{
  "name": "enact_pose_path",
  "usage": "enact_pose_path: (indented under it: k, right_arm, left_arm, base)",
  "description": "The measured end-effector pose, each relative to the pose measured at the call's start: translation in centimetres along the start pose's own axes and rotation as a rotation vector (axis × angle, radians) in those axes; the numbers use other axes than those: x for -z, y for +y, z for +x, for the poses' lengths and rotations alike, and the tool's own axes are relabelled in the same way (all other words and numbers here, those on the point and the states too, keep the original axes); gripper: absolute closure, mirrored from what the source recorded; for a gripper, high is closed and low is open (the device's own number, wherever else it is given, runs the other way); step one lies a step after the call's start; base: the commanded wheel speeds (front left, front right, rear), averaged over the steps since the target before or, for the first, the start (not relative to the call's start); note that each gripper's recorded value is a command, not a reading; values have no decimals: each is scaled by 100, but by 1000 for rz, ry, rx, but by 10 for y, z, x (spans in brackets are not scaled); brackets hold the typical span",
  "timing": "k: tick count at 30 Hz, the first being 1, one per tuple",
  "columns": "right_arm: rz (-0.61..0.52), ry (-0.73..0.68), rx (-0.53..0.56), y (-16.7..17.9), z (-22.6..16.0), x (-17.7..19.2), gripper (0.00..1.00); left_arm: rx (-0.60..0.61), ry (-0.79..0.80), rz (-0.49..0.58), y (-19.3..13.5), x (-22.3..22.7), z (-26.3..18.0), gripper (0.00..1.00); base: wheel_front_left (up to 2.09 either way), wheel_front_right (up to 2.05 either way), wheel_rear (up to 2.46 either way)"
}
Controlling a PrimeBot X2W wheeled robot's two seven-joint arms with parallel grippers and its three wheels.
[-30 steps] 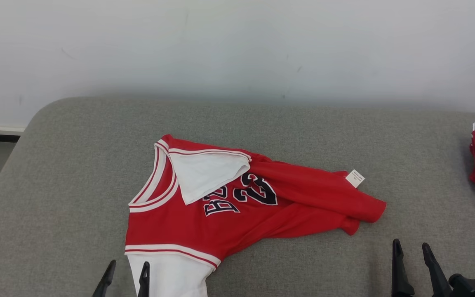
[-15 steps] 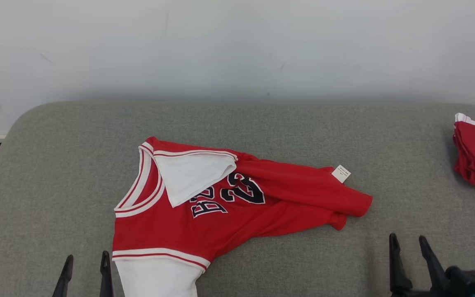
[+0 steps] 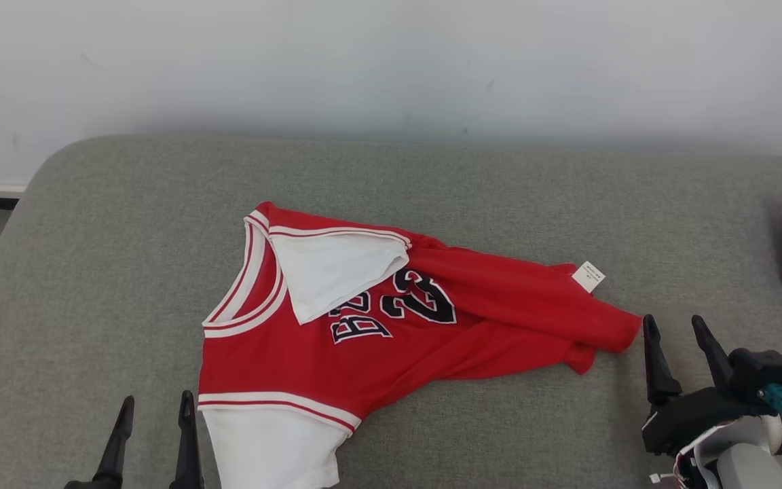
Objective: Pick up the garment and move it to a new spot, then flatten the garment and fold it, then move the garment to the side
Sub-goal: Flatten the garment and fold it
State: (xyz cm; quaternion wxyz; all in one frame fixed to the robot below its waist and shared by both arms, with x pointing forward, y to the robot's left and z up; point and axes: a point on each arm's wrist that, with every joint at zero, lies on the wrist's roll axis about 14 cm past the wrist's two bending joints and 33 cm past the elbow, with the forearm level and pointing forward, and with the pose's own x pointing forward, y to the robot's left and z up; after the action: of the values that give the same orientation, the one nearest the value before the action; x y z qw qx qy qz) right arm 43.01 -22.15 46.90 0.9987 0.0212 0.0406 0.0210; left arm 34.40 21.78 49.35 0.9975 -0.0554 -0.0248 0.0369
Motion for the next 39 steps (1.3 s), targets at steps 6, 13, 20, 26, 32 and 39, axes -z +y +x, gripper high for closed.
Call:
enact_pose_path:
  k: [6,13,20,26,32,39]
  right_arm:
    - [10,131,-15,6,19,33,0]
    - [35,230,-43,21,28,63,100]
    - [7,123,-58,18,46,25,100]
    - [-9,-112,-70,14,55,-56,100]
    - [-56,-206,-119,25,57,-93,100]
    - [-120,-200,-167,42,89,-111,100]
  left_arm:
    - [-18,19,2,6,6,2,0]
    - [-43,36,6,13,10,2,0]
    - [-41,48,3,14,14,1,0]
    - [-20,35,-10,7,11,0,0]
    - [3,24,-26,-1,8,-3,0]
    - [-17,43,-34,3,13,-9,0]
  base:
    - [0,0,0]
    - [0,0,0]
    - [0,0,0]
    - [0,0,0]
    - [0,0,0]
    - [0,0,0]
